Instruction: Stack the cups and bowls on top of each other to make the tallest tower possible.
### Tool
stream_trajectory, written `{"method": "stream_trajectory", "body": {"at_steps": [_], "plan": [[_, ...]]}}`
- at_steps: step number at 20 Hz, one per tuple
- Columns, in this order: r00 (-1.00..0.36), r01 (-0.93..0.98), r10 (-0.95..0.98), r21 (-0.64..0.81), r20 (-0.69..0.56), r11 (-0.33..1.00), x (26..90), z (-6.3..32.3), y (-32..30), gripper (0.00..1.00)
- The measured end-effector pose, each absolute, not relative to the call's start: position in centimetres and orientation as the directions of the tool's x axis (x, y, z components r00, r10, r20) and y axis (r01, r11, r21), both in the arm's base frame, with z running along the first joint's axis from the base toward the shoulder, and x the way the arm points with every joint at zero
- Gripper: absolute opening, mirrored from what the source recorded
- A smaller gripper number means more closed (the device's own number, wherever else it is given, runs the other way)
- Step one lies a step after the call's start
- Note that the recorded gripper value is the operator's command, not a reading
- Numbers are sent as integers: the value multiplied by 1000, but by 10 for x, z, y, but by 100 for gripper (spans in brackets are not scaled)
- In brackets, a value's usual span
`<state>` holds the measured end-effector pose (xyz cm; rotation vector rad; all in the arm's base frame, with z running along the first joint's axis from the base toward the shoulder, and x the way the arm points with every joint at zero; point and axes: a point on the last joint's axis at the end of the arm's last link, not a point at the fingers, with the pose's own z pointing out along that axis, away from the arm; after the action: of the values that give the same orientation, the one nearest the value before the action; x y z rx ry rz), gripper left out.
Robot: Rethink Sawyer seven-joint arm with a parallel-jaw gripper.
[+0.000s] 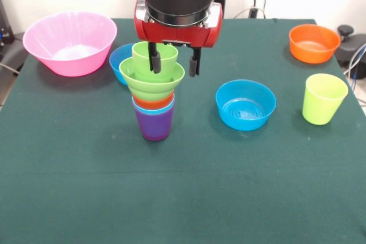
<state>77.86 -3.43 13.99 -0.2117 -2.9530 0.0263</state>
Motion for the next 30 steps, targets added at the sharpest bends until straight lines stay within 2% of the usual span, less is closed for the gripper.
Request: {"method": "stream_trajectory", "body": {"at_steps": [8,15,30], "plan": [[-978,140,143,-33,151,990,799,150,-31,100],[-971,127,131,-32,198,991,804,157,-15,100],[-974,71,65,18,219,997,794,185,58,100]]}}
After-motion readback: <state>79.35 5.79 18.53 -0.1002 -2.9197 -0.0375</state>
